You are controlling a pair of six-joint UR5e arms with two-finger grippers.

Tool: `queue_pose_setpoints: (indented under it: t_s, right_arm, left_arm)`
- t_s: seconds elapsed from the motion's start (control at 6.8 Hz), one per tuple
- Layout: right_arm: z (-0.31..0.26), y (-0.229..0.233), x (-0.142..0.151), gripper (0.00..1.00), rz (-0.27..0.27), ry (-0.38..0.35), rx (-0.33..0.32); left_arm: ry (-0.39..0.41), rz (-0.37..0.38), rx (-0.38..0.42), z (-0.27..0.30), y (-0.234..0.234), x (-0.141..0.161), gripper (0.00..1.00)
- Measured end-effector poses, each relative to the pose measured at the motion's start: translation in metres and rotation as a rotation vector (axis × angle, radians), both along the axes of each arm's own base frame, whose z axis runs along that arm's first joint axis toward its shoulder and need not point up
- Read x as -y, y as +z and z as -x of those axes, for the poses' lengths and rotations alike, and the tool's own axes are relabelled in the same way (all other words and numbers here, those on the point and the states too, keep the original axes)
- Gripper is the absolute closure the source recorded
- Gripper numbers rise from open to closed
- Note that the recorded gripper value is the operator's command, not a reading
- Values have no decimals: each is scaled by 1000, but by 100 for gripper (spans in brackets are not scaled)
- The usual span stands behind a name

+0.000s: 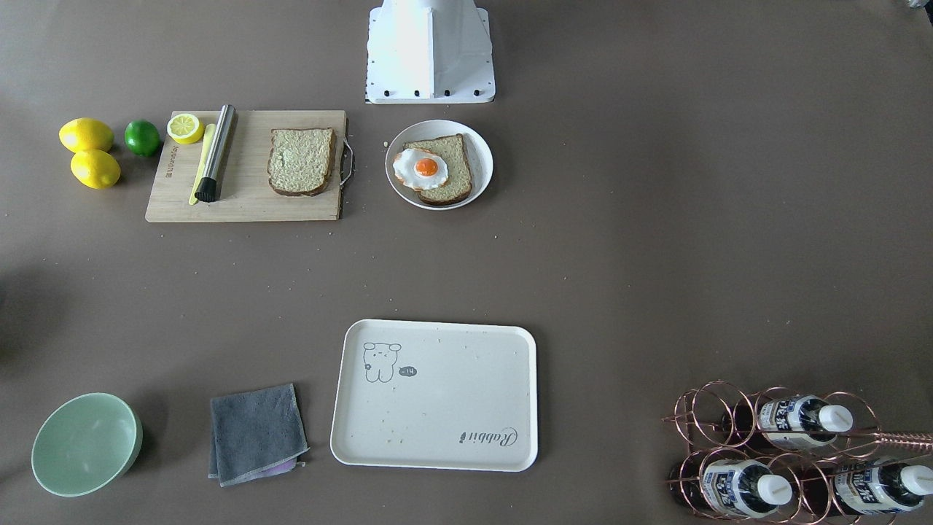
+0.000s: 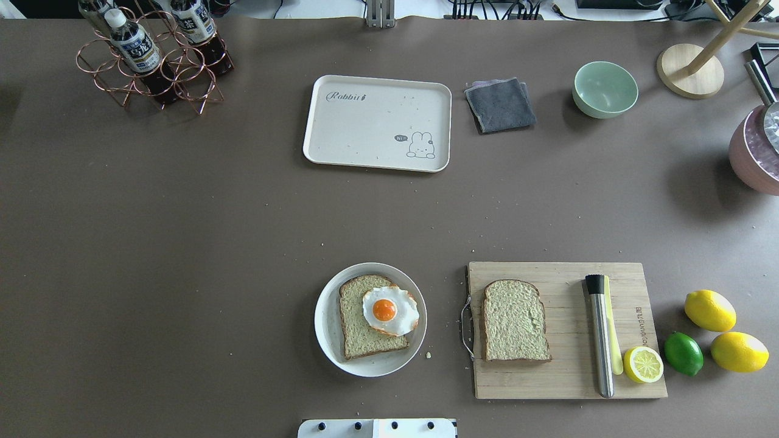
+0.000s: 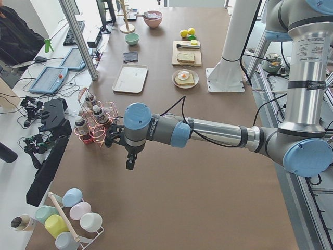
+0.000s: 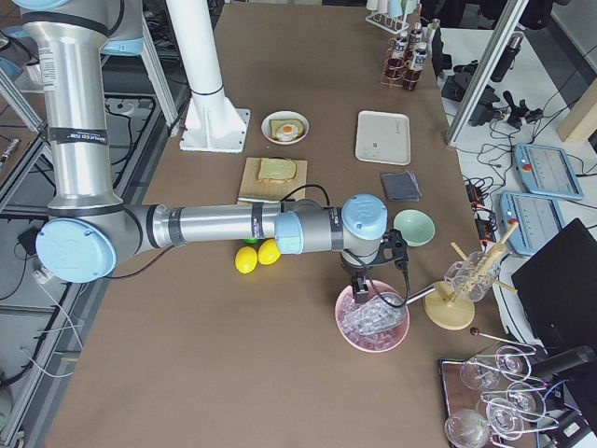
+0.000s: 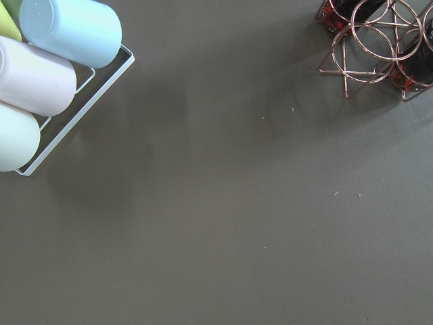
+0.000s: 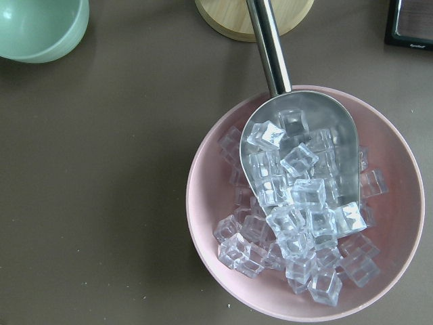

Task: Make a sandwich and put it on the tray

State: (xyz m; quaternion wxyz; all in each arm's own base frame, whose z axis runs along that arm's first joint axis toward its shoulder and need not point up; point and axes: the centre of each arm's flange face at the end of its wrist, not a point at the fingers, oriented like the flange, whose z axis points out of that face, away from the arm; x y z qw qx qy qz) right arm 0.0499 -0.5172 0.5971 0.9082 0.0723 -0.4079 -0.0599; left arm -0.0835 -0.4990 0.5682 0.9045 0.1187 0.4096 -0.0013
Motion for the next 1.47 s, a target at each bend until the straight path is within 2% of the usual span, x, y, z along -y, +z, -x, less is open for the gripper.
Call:
queue_pose_setpoints:
  t_s: [0.59,0.88,1.18,1.47]
  right_arm:
    - [-1,-8,-11,1,-21,-2,-1]
    - [2,-28,-11,1,-45,4,6]
    - [26,-58,-10,1,-13,33,33]
    - [54,-89,-13,0,19,55,58]
  left_arm:
    - [5,-17,1,0,-4,-1,3]
    - [2,-25,-3,-4,-16,-1,3]
    - [-28,-8,-42,-43,-55,1,3]
    - [-75,10,-108,-114,-79,-3,3]
